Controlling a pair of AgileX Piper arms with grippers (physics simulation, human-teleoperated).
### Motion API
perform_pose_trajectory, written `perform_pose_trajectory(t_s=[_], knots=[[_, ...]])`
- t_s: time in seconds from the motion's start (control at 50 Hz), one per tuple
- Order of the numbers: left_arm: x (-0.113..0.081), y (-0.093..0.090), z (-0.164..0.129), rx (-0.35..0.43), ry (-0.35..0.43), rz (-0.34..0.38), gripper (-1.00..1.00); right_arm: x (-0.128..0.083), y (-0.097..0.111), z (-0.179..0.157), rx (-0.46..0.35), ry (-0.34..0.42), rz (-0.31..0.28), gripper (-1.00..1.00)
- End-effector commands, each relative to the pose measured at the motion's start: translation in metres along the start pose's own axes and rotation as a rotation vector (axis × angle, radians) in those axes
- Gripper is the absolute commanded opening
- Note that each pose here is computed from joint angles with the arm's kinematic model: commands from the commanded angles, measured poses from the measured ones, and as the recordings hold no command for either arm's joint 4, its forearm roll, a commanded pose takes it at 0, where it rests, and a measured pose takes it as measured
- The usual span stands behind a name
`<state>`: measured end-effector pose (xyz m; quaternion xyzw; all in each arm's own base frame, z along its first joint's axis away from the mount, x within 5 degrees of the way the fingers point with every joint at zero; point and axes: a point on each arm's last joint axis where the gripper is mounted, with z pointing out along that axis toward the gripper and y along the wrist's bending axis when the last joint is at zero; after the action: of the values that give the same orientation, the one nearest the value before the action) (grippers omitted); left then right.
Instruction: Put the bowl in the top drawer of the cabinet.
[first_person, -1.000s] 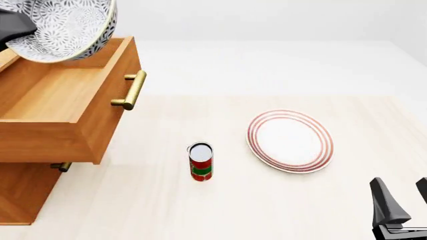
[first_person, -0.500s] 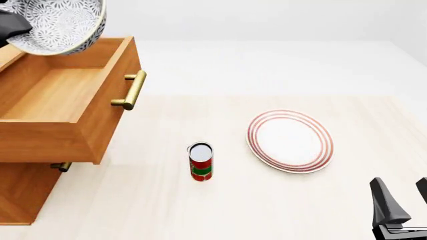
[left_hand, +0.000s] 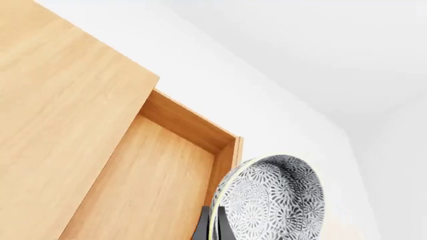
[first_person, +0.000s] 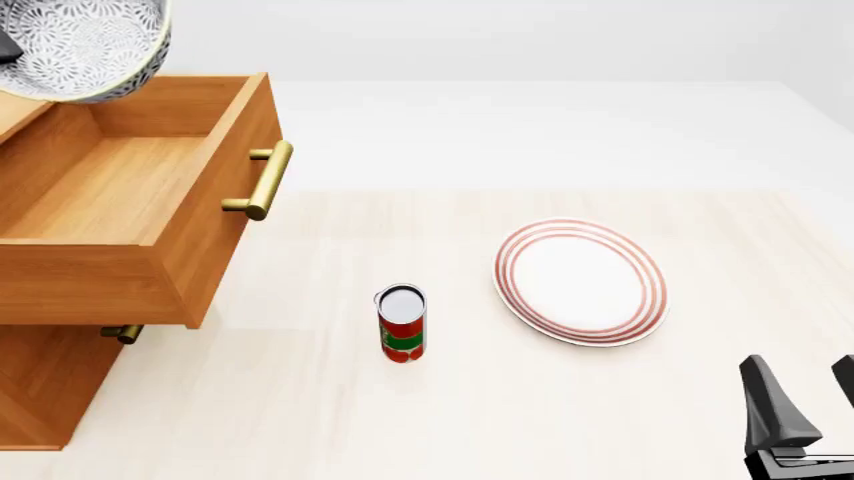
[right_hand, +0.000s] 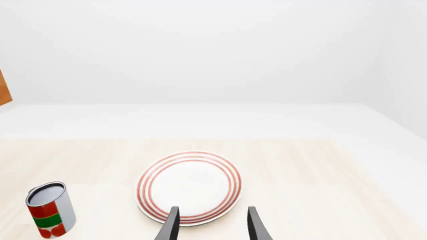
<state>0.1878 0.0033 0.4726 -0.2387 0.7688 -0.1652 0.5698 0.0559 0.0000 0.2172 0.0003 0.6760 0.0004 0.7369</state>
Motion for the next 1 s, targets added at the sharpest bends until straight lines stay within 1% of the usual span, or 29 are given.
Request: perform_pose_trajectory(t_s=[0.02, 0.2, 0.4, 0.68, 1.0], knots=[[-0.003, 0.011, 0.002, -0.053, -0.021, -0.003, -1.00, 0.000, 0.000, 0.000, 0.000, 0.000, 0.000, 1.00], [-0.009, 0.016, -0.003, -0.092, -0.025, 0.016, -1.00, 0.000, 0.000, 0.000, 0.000, 0.000, 0.000, 1.00], [-0.005, 0.023, 0.003, -0.123, -0.010, 0.032, -1.00, 0.000, 0.000, 0.000, 0.000, 0.000, 0.000, 1.00], [-0.013, 0.020, 0.008, -0.125, -0.008, 0.060, -1.00, 0.000, 0.000, 0.000, 0.000, 0.000, 0.000, 1.00], [-0.017, 0.019, 0.015, -0.138, 0.005, 0.093, -1.00, 0.000, 0.000, 0.000, 0.000, 0.000, 0.000, 1.00]])
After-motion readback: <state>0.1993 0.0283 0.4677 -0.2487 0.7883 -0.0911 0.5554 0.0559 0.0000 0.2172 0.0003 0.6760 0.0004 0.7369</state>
